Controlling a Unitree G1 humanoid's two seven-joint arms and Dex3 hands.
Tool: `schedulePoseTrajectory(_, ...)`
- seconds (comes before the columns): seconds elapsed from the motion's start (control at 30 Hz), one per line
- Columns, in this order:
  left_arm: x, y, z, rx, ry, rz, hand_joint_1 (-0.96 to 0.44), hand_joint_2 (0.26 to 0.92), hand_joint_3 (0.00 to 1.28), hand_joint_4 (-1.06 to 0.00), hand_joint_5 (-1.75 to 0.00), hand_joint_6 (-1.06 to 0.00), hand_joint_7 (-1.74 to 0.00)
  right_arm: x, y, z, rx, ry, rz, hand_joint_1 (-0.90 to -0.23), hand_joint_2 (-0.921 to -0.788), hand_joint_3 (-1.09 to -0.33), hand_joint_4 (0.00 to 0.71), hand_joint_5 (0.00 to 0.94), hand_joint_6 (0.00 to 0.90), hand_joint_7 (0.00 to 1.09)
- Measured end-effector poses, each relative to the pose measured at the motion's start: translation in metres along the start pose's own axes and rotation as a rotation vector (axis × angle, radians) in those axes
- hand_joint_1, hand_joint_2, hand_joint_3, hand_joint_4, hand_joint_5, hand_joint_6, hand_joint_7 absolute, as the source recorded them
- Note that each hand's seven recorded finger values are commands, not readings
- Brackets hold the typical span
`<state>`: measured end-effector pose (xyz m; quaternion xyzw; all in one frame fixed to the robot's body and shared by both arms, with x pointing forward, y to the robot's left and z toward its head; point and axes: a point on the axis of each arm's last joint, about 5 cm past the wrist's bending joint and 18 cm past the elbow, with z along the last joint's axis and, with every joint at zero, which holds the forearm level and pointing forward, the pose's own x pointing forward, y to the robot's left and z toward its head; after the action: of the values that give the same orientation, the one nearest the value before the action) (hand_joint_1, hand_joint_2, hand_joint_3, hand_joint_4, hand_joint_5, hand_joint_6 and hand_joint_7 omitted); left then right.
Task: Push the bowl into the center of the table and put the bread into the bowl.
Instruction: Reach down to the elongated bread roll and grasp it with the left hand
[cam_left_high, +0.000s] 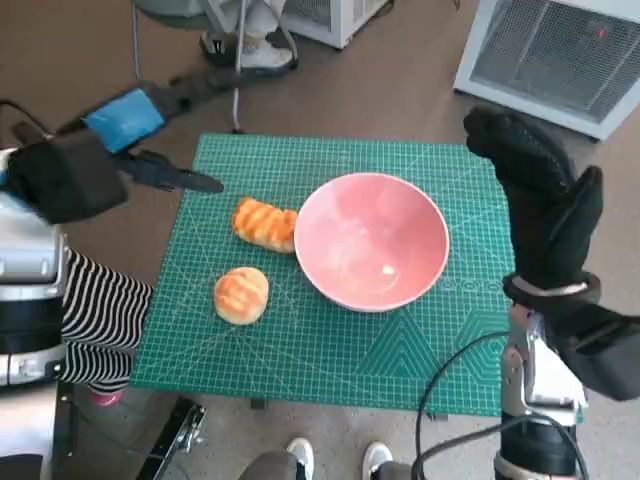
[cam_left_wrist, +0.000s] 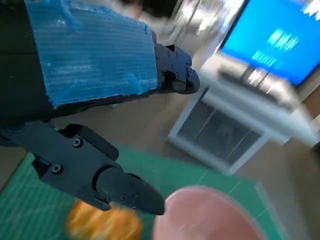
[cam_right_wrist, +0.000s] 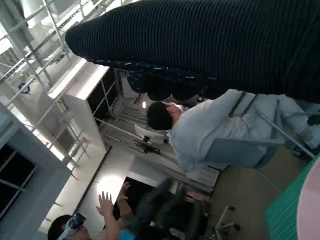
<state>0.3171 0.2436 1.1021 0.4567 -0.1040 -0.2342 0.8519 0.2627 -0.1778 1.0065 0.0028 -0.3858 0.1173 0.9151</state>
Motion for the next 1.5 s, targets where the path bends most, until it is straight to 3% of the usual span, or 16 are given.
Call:
schedulePoseTrajectory(0.23,0.012,-0.011,-0.010,0.080,0.118,-0.102,-0.16,0.730,0.01,-0.18,0.00,-0.27,-0.03,-0.0013,-0.001,0.000,-0.004,0.002,-0.008,-0.750,-0.921,-0.671,0.209,0.007,0.207,0.29)
schedulePoseTrajectory(0.53,0.026,-0.029,-0.019,0.103,0.181,-0.193,-0.27,0.746,0.01,-0.14,0.00,-0.25,0.00,-0.0049,-0.002,0.002,-0.014,0.001,-0.010,-0.735,-0.921,-0.712,0.200,0.001,0.168,0.29)
schedulePoseTrajectory(0.93,0.045,-0.059,-0.031,0.131,0.241,-0.295,-0.25,0.752,0.01,-0.13,0.00,-0.26,0.00,-0.0071,-0.003,0.004,-0.033,-0.003,-0.013,-0.728,-0.921,-0.725,0.207,0.004,0.155,0.30)
schedulePoseTrajectory(1.5,0.056,-0.071,-0.036,0.184,0.324,-0.335,-0.29,0.752,0.00,-0.13,0.00,-0.26,0.00,-0.0092,-0.004,0.005,-0.046,0.001,-0.016,-0.729,-0.921,-0.726,0.213,0.006,0.150,0.31)
